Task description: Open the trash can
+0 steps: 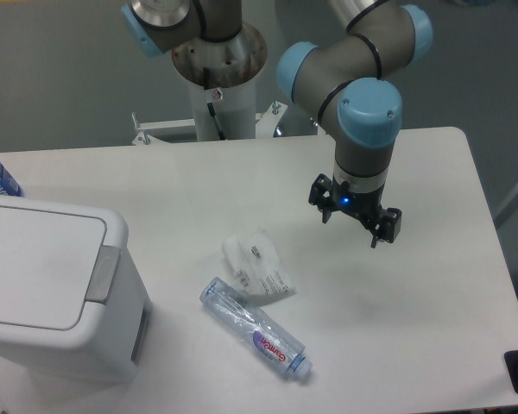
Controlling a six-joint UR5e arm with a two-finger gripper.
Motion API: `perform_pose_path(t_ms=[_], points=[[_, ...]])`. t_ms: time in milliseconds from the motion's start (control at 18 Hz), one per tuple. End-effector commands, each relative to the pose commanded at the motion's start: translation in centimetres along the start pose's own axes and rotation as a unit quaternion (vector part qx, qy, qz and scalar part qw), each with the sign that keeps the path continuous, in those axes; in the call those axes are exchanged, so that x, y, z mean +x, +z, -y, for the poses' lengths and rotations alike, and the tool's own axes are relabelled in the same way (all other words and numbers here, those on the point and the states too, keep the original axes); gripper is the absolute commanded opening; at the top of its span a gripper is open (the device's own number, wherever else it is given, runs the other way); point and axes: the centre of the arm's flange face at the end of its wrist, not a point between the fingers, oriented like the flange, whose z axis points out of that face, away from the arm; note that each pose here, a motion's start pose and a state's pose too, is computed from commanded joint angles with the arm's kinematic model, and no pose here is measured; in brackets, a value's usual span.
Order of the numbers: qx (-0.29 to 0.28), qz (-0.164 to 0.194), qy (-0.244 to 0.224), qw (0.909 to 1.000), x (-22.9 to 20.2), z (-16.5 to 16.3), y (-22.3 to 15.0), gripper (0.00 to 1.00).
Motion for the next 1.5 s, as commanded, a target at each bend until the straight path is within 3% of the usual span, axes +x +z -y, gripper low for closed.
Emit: perform_pose_path(t_ms=[444,944,1167,1389,1500], points=[[0.02,-0.01,-0.002,0.9998,0.2,0.7,-1.1,1.0],[0.07,-0.023,-0.117,0.9904,2.2,3.8,-3.0,1.0],[0.139,-0.06,-0.202,0.9677,2.8,5.3,-5.3,1.0],[0.201,-0.108,-0.286,0.9307,3.1,7.6,-8.3,1.0],[0.213,-0.117,-0.296,0.9239,4.4,9.8,-9.9,1.0]])
